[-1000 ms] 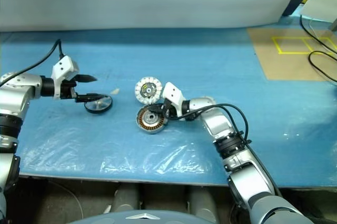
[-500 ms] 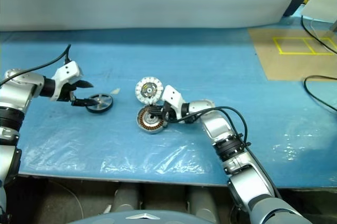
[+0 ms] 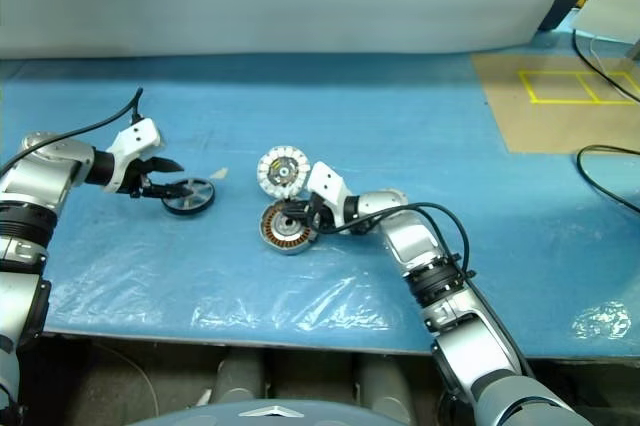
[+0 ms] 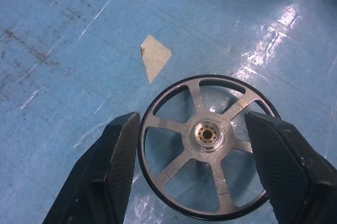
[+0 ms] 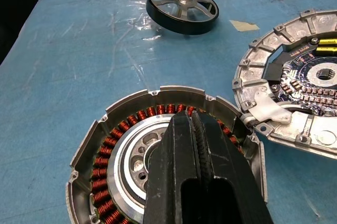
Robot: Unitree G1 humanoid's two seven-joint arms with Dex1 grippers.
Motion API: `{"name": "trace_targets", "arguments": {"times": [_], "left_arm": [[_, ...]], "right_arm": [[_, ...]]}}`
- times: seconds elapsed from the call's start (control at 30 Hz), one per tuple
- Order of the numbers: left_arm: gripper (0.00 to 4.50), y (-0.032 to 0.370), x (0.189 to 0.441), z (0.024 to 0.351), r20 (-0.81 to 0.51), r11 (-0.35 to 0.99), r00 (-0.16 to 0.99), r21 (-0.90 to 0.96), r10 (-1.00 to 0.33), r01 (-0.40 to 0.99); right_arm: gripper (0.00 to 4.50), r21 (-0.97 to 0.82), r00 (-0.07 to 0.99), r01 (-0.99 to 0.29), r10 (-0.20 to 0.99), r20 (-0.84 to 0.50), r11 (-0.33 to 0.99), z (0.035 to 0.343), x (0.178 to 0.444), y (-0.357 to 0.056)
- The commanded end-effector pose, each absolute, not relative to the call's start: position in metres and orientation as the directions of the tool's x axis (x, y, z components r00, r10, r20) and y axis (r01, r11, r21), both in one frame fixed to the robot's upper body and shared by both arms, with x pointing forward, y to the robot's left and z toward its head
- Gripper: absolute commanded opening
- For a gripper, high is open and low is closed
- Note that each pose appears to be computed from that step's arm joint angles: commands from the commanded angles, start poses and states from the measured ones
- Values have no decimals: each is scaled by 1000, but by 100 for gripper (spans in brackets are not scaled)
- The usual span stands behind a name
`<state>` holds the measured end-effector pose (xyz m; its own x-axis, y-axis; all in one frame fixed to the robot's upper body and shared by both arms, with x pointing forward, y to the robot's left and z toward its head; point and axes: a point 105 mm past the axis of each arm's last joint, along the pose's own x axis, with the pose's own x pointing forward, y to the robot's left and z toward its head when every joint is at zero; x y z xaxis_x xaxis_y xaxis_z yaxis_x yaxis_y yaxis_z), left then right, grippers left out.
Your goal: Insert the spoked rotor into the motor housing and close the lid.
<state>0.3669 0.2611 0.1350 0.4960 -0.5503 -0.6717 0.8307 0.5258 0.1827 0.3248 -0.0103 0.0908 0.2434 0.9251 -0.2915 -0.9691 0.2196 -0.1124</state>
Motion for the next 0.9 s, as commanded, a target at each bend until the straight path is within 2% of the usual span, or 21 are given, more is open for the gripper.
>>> {"name": "trace_targets", "arguments": {"times": [0.03, 0.5, 0.7, 0.8, 0.9], "left_arm": [[328, 264, 367, 142, -665, 536, 509, 189, -547, 823], [328, 264, 353, 113, -703, 566, 468, 112, -536, 817], [328, 263, 351, 111, -708, 568, 466, 110, -531, 816], [270, 265, 355, 115, -699, 579, 493, 136, -519, 804], [183, 265, 357, 119, -689, 580, 505, 149, -520, 801]], "right_arm": [[0, -148, 237, -968, 935, -263, 203, 100, 322, -5], [0, -166, 244, -965, 930, -274, 204, 97, 323, -7], [0, -170, 244, -964, 930, -277, 203, 97, 323, -7], [0, -173, 244, -964, 929, -277, 202, 97, 324, -7], [0, -175, 245, -964, 929, -277, 202, 97, 324, -7]]}}
